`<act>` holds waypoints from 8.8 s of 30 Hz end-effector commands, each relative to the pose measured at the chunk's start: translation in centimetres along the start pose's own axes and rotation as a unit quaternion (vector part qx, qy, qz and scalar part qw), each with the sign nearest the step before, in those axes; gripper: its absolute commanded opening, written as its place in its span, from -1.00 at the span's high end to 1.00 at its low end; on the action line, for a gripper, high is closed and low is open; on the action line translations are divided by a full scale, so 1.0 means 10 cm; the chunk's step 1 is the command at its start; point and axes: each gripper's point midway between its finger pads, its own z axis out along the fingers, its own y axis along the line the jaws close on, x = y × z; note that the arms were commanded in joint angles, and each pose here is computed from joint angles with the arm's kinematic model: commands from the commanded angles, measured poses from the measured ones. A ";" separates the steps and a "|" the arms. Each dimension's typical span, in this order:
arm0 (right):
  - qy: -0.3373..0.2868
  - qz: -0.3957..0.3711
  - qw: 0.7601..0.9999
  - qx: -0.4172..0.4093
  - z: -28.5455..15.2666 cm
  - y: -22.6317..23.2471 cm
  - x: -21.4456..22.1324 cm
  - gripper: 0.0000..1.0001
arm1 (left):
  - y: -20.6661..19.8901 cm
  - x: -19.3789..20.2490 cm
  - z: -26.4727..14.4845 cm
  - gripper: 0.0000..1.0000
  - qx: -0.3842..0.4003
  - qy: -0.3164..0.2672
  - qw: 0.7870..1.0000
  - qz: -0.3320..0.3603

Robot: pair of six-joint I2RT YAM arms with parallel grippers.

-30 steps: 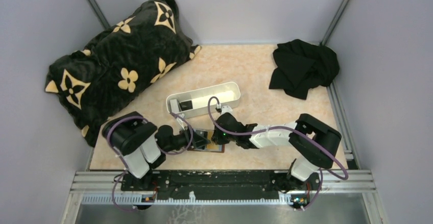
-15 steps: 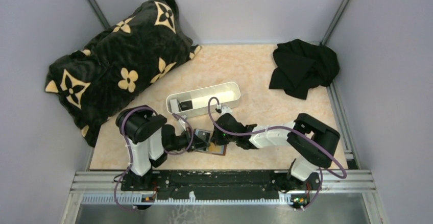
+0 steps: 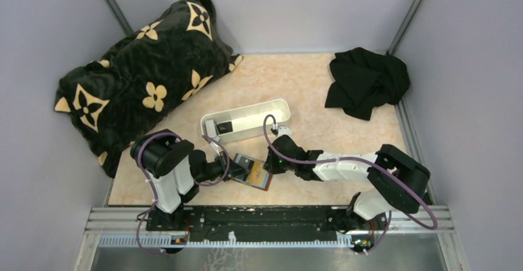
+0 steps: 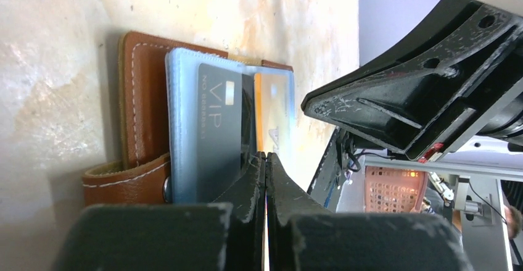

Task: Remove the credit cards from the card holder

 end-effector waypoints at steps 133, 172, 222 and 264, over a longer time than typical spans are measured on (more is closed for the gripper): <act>0.038 0.012 0.999 -0.003 0.18 -0.08 0.37 1.00 | -0.11 -0.04 -0.38 0.69 0.026 -0.040 0.999 -0.013; 0.014 0.010 0.999 0.030 0.05 -0.27 0.19 0.81 | 0.22 -0.24 -0.60 1.00 -0.041 -0.094 0.995 0.006; -0.143 0.031 0.924 -0.352 -0.67 1.15 -0.98 0.21 | -1.30 -1.06 -0.76 1.00 0.204 -0.203 0.957 0.046; -0.186 0.012 0.901 -0.391 -0.98 1.36 -1.15 0.20 | -1.45 -1.10 -0.82 1.00 0.226 -0.210 0.950 0.040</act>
